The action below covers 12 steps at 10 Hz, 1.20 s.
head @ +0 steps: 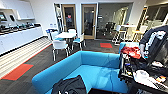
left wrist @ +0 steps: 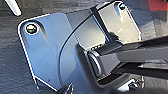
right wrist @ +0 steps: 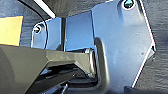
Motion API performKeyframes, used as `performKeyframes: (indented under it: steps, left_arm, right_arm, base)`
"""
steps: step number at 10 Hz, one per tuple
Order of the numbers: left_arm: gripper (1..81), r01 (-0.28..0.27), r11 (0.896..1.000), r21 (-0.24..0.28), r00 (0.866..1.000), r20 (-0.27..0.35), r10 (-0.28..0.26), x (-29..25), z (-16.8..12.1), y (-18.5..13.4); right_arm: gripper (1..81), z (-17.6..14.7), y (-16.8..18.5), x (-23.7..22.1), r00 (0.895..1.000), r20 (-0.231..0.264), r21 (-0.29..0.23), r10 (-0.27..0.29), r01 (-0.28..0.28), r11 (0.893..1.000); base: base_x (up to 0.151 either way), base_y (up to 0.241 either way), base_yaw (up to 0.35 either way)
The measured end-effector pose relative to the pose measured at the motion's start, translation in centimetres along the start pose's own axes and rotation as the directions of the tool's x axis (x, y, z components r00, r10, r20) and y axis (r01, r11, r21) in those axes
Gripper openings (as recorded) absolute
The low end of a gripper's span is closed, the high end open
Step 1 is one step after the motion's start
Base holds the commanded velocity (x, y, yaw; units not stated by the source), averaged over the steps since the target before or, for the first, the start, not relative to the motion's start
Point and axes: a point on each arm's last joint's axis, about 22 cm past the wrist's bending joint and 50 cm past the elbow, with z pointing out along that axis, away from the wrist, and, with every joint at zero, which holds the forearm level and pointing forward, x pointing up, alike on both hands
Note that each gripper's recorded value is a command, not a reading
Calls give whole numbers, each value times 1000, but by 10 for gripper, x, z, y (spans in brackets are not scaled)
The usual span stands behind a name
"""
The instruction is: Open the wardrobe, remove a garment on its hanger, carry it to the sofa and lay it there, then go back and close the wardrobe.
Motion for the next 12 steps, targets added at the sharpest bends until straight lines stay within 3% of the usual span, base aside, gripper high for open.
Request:
performKeyframes:
  steps: [9, 12]
  left_arm:
    - [811, 0, 1000, -3, 1000, 0, 0, 0, 0, 2]
    - [811, 1, 1000, -3, 1000, 0, -1, -1, 0, 2]
  right_arm:
    - [811, -1, 1, -5, 1000, 8, -3, 1, -1, 1000]
    - [811, -1, 1, -5, 1000, 9, -3, 1, -1, 1000]
  base:
    - [0, 0, 0]
    - [0, 0, 204]
